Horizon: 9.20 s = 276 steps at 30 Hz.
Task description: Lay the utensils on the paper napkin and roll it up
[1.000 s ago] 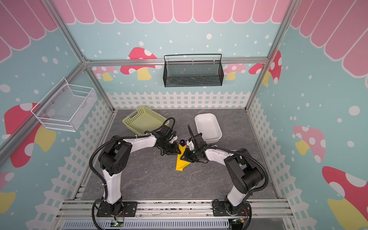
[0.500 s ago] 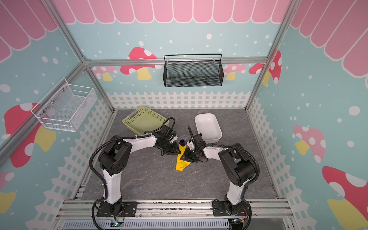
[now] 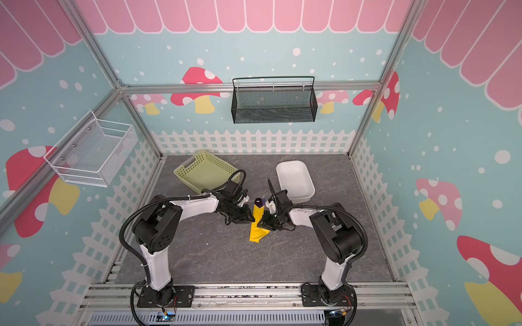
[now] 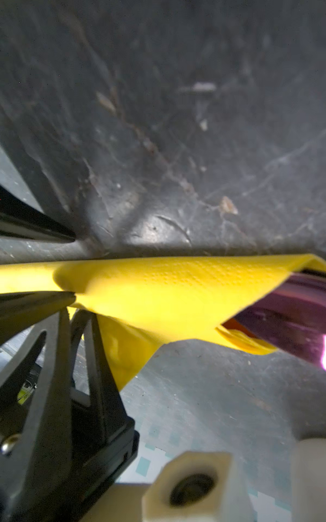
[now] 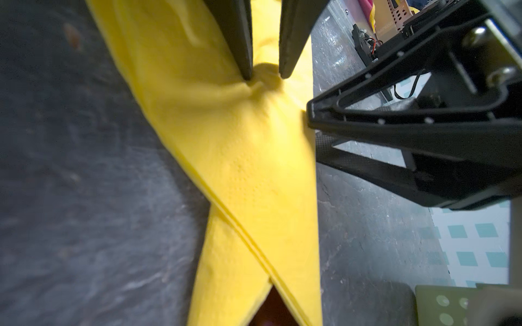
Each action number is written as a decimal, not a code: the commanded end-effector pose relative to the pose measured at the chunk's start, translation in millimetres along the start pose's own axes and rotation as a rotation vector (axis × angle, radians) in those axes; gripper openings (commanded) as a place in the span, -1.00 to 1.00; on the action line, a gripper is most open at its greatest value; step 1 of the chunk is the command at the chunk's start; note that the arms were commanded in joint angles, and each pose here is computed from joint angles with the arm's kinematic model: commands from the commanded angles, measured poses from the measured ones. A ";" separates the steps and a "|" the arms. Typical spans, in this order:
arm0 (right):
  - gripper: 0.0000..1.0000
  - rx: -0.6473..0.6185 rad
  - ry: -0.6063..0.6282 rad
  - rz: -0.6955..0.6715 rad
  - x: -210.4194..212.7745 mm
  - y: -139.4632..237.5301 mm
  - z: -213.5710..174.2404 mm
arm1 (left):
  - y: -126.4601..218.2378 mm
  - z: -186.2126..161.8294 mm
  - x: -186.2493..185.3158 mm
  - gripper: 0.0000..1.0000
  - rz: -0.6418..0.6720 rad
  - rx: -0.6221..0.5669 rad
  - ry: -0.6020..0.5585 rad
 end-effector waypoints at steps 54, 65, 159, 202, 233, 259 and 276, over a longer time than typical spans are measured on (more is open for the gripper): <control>-0.63 -0.052 -0.052 0.035 4.2 25.3 -10.4 | -25.0 -29.1 48.8 -1.00 0.020 0.072 0.196; -0.20 -0.079 -0.085 0.059 4.9 38.4 -16.2 | -5.6 -21.9 24.9 -1.00 -0.119 0.059 0.185; -0.04 -0.914 1.059 0.654 210.6 253.6 13.1 | 290.6 -138.2 -192.7 -1.00 -0.990 -0.621 -1.204; -1.00 -1.062 1.148 0.602 217.4 274.8 -3.9 | 305.2 -136.2 -221.7 -0.50 -1.097 -0.504 -1.166; -0.16 -1.139 1.065 0.449 221.4 299.5 2.4 | 305.0 -138.0 -216.4 -1.00 -1.099 -0.534 -1.175; -0.10 -0.914 0.977 0.396 225.3 290.8 16.1 | 309.3 -101.2 -206.1 -1.00 -0.843 -0.772 -0.989; 0.01 -0.837 0.909 0.291 212.2 273.0 33.4 | 307.7 -105.9 -209.6 -1.00 -0.909 -0.709 -1.019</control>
Point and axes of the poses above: each gripper's point midway between its finger pads, its own y axis back along the fingers, its own x axis along the line the jaws close on, z = x × y, the point moved 6 cm from there along y, back along the fingers, and after that the axes turned 15 degrees about y, right-handed, at the moved point
